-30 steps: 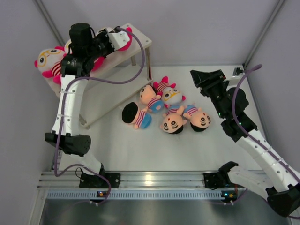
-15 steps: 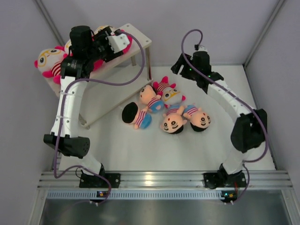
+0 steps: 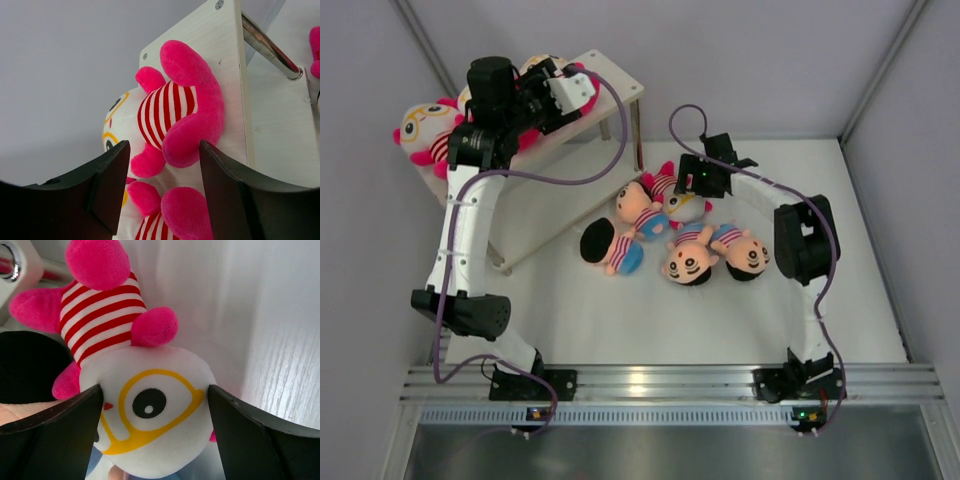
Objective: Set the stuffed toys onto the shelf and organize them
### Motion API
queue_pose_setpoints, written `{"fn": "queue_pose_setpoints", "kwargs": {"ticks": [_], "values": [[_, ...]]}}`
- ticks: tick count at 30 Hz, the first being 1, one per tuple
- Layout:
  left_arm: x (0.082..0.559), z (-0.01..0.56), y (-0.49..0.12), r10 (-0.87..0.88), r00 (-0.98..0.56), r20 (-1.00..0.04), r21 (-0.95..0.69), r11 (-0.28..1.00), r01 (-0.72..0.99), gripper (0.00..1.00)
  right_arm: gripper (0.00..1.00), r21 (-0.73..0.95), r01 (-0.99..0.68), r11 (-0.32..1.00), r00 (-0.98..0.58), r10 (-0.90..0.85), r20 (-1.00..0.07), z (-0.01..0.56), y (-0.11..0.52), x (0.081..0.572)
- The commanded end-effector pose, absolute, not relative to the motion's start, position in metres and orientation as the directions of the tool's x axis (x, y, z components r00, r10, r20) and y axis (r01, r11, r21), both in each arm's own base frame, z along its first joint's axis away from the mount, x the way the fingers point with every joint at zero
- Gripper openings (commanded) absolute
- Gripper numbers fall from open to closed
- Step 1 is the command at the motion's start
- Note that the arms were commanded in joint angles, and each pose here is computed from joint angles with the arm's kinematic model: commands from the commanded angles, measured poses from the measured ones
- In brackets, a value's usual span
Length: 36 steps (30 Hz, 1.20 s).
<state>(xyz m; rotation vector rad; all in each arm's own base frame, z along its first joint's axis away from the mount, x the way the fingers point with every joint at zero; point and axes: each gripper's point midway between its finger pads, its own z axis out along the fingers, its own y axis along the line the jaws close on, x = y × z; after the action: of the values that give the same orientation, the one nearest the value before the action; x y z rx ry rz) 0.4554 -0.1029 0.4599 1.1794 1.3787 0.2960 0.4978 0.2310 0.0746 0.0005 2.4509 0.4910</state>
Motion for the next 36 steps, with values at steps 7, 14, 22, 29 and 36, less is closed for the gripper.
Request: {"fn": "queue_pose_setpoints", "kwargs": {"ticks": [7, 14, 22, 29, 36], "values": [[0.433, 0.496, -0.105, 0.692, 0.291, -0.660, 0.738, 0.526, 0.423, 0.73, 0.54, 0.349, -0.192, 0.917, -0.788, 0.068, -0.612, 0.087, 0.242, 0.506], [0.414, 0.511, -0.111, 0.627, 0.292, -0.723, 0.684, 0.585, 0.436, 0.77, 0.00, 0.363, -0.221, 0.905, -0.753, 0.078, -0.653, 0.111, 0.237, 0.497], [0.376, 0.514, -0.126, 0.601, 0.341, -0.723, 0.678, 0.518, 0.522, 0.77, 0.00, 0.261, -0.305, 0.916, -0.498, 0.081, -0.863, 0.251, 0.190, 0.487], [0.309, 0.413, -0.158, 0.710, 0.436, -0.553, 0.664, 0.059, 0.745, 0.75, 0.00, -0.115, -0.676, 0.728, -0.120, -0.263, -0.957, 0.330, 0.203, 0.393], [0.279, 0.397, -0.180, 0.649, 0.605, -0.462, 0.692, -0.163, 0.704, 0.81, 0.00, -0.139, -0.880, 0.455, -0.094, -0.453, -0.886, 0.300, 0.232, 0.303]]}}
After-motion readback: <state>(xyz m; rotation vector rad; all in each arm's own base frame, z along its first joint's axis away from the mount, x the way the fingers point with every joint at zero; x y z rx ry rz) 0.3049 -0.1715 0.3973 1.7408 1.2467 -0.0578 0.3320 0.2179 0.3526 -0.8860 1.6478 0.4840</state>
